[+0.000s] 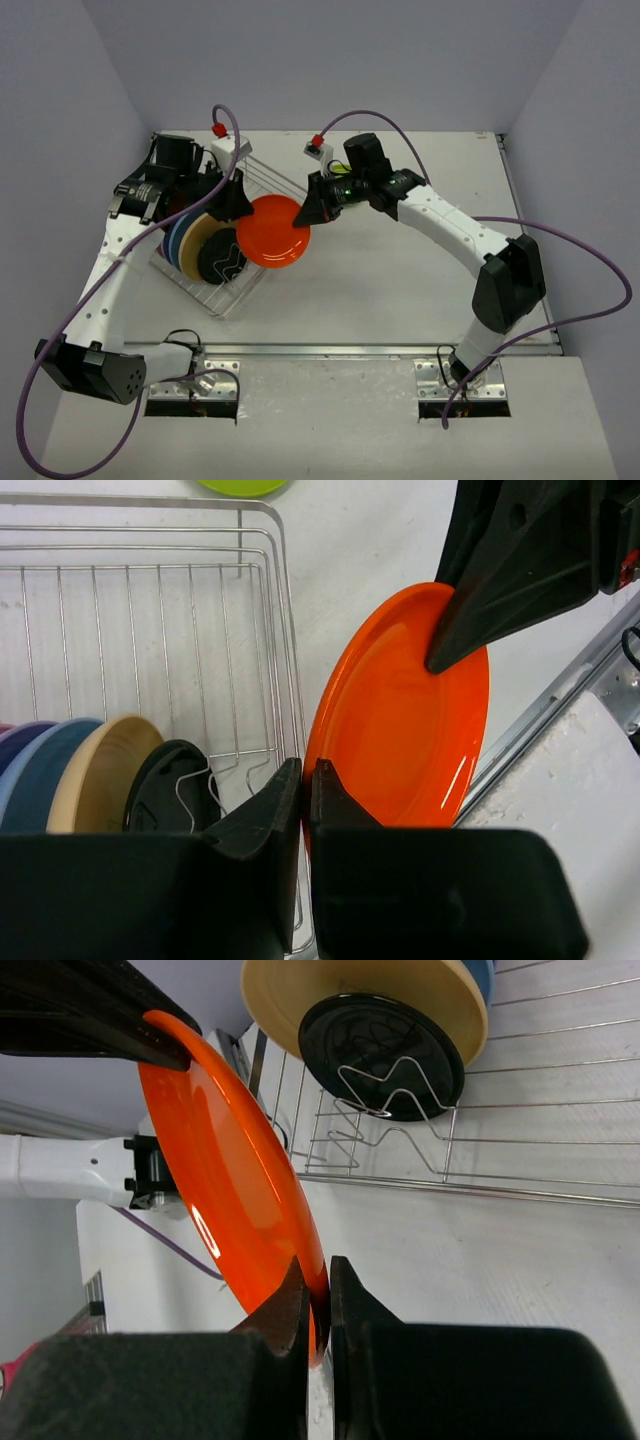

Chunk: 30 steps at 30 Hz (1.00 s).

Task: Unload the plates from the dish rack

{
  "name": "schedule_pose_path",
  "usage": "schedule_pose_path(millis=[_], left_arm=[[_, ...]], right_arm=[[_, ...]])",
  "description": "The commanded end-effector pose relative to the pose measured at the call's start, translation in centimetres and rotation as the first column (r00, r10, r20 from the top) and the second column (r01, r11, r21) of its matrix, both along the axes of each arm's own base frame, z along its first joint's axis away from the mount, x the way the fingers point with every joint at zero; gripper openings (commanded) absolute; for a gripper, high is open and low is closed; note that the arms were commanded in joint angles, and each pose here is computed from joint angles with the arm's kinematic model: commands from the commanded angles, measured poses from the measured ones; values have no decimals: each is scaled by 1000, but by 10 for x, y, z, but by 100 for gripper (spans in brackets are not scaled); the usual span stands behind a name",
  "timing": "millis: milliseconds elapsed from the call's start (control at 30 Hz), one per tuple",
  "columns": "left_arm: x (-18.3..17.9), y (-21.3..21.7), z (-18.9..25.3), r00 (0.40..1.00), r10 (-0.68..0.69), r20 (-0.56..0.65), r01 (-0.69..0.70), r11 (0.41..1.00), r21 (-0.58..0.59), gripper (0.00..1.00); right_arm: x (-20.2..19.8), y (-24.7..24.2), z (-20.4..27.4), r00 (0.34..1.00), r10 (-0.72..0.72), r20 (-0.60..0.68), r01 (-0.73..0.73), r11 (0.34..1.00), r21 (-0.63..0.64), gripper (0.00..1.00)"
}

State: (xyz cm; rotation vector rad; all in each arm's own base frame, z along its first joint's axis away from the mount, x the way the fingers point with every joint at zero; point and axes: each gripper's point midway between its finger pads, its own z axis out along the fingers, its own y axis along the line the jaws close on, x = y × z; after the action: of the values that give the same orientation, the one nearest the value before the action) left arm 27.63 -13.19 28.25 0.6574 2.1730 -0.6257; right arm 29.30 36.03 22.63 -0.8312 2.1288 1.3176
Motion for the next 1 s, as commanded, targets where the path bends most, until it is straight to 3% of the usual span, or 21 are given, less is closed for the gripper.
schedule_pose_path(millis=[0, 67, 167, 300, 500, 600, 967], left_arm=[[2, -7, 16, 998, -5, 58, 7, 999, -44, 16], [6, -3, 15, 998, 24, 66, -22, 999, -26, 61], [15, 7, 20, 990, 89, 107, -90, 996, -2, 100], [25, 19, 19, 978, 166, 126, -171, 985, 28, 100], [34, 23, 16, 968, 207, 143, -213, 977, 28, 100], [35, 24, 12, 968, 212, 136, -219, 975, 32, 100], [26, 31, 0, 965, 226, 134, -237, 969, 66, 100]], right_arm=[[18, -1, 11, 996, -51, 71, 51, 999, -3, 0], [24, -8, 12, 994, -74, 83, 75, 997, -10, 0], [48, -32, 13, 986, -153, 65, 154, 988, -5, 0], [101, -87, 12, 941, -339, -16, 339, 941, 5, 0], [181, -175, -19, 793, -609, 8, 608, 790, -85, 0], [201, -187, -40, 761, -648, -26, 640, 757, -129, 0], [255, -178, -110, 759, -641, -119, 623, 766, -158, 0]])
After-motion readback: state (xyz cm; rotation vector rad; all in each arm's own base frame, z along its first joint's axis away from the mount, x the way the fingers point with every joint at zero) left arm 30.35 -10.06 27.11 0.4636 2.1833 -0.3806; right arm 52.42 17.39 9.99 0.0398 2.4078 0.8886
